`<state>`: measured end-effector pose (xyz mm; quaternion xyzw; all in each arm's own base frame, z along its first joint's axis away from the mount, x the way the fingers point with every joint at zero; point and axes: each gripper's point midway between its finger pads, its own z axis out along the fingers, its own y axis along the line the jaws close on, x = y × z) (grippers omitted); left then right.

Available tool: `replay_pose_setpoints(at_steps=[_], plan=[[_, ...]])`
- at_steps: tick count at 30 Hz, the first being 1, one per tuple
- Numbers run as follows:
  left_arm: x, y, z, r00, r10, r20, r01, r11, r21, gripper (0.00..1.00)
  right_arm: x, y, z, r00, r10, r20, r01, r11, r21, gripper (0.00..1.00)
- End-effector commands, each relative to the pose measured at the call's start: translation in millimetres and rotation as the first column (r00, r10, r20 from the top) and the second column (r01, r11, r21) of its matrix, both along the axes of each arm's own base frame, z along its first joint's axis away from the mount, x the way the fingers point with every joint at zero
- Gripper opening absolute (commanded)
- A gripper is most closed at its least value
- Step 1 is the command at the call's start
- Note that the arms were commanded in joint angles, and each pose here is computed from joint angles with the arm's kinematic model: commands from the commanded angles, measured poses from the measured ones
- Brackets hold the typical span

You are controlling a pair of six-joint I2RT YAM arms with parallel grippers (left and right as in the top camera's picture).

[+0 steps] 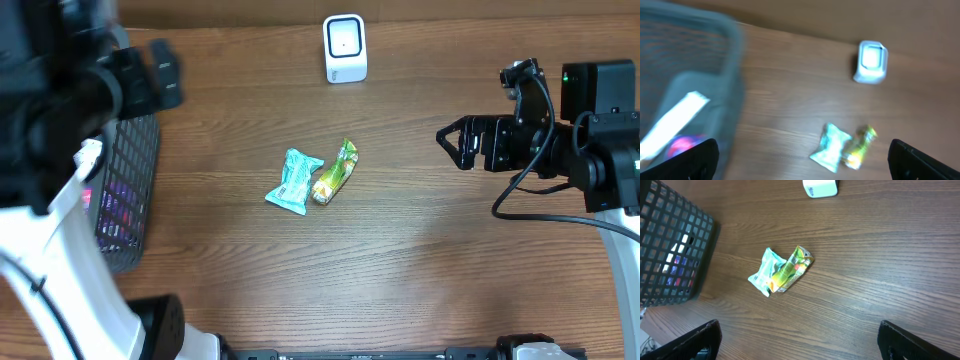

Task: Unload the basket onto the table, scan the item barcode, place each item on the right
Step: 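Reach the left gripper into the basket and grasp the purple Carefree pack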

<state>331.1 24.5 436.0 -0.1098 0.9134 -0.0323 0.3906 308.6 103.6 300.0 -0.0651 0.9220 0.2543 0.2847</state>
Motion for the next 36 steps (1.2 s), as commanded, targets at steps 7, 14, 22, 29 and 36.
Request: replay_pose_setpoints(at_steps=[7, 14, 22, 29, 36], plan=[[-77, 151, -65, 0.794, 0.562, -0.231, -0.594, 0.798, -0.103, 0.99, 2, 2, 10, 1.000, 0.006, 0.025, -0.006, 1.000, 0.008, 1.00], [-94, 200, -120, 0.630, 0.691, -0.353, -0.774, 0.596, -0.215, 0.99, 1, 2, 10, 1.000, 0.005, 0.024, -0.006, 1.000, 0.008, 1.00], [-85, 212, -196, 0.564, 0.656, -0.502, -0.813, 0.547, -0.198, 0.97, 1, 2, 9, 1.000, 0.005, 0.020, -0.005, 1.000, 0.008, 1.00], [-74, 230, -214, 0.563, 0.653, -0.506, -0.808, 0.563, -0.172, 0.95, -1, 2, 8, 1.000, 0.005, 0.010, -0.005, 1.000, 0.007, 1.00], [-72, 232, -240, 0.610, 0.552, -0.568, -0.733, 0.665, -0.141, 0.91, 2, 2, 10, 1.000, 0.005, 0.028, -0.006, 1.000, 0.008, 1.00]])
